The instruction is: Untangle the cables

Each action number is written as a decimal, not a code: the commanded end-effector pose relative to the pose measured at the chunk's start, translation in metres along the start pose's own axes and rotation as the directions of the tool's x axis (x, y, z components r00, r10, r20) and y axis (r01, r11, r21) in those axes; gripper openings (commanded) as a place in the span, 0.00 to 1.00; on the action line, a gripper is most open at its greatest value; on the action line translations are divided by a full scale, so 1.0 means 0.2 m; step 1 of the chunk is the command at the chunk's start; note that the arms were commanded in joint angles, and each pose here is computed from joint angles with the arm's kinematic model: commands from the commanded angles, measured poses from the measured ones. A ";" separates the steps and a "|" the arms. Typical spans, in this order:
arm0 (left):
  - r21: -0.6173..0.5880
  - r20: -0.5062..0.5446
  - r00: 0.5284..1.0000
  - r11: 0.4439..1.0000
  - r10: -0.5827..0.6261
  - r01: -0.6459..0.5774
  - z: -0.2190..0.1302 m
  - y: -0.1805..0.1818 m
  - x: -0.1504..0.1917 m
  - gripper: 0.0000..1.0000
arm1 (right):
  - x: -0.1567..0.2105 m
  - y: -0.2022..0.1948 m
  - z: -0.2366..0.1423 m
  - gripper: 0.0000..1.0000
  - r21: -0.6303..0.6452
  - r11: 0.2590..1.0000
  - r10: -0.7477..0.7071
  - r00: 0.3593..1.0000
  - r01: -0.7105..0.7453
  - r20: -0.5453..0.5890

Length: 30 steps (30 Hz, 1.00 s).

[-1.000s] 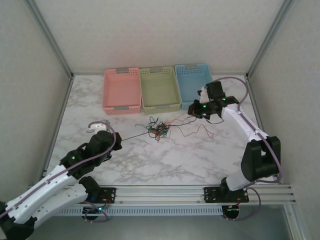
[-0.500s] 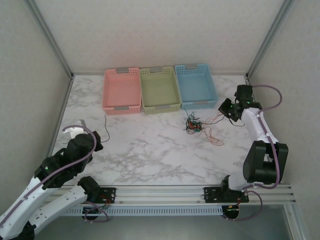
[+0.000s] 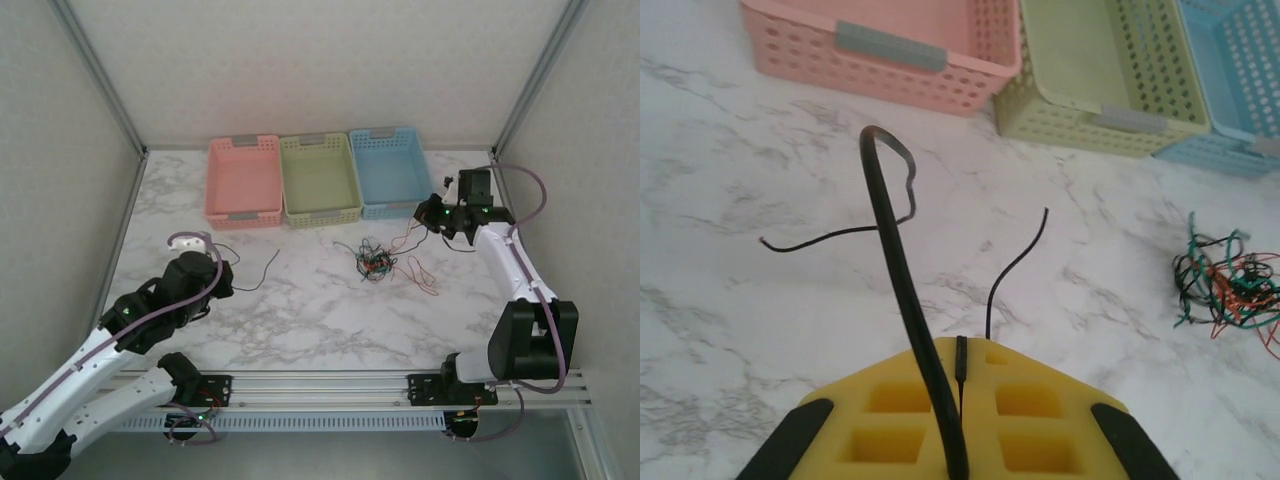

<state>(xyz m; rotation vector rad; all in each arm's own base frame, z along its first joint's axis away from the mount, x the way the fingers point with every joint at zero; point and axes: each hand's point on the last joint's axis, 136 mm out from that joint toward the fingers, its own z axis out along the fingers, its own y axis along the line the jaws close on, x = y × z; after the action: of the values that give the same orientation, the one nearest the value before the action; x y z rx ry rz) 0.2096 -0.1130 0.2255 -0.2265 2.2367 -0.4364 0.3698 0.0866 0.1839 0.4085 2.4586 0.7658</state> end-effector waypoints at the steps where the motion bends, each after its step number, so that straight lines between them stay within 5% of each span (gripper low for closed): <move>1: 0.110 -0.007 1.000 0.994 0.026 -0.026 -0.01 -0.15 -0.05 0.00 | 0.07 0.04 -0.04 0.00 -0.028 0.999 -0.039 0.999 0.039 -0.020; 6: 0.205 0.004 0.998 0.976 0.070 -0.070 -0.03 -0.34 -0.17 0.00 | 0.19 -0.02 -0.02 0.00 -0.012 0.999 -0.033 0.998 0.033 -0.045; 12: 0.213 0.079 0.982 0.959 0.174 -0.187 -0.04 -0.59 -0.49 0.00 | 0.27 -0.09 0.00 0.00 0.012 0.999 -0.030 0.997 0.031 -0.071; 15: 0.227 0.077 0.988 0.963 0.133 -0.147 0.03 -0.64 -0.66 0.00 | 0.28 -0.09 -0.02 0.00 0.010 1.000 -0.028 0.997 0.029 -0.066; 24: 0.287 0.041 0.999 0.958 -0.033 0.020 0.36 -0.60 -1.04 0.00 | 0.30 -0.07 -0.06 0.00 0.003 1.000 -0.030 0.997 0.030 -0.064; 30: 0.281 -0.038 0.990 0.950 -0.135 0.140 0.63 -0.45 -1.11 0.00 | 0.31 -0.08 -0.07 0.00 0.005 1.000 -0.029 0.997 0.029 -0.066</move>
<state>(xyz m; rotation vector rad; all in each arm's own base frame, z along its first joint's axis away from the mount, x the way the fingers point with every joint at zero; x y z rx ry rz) 0.4389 -0.1538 0.3331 -0.2275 2.1752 -0.7073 0.3190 0.0917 0.1605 0.3767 2.5090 0.7618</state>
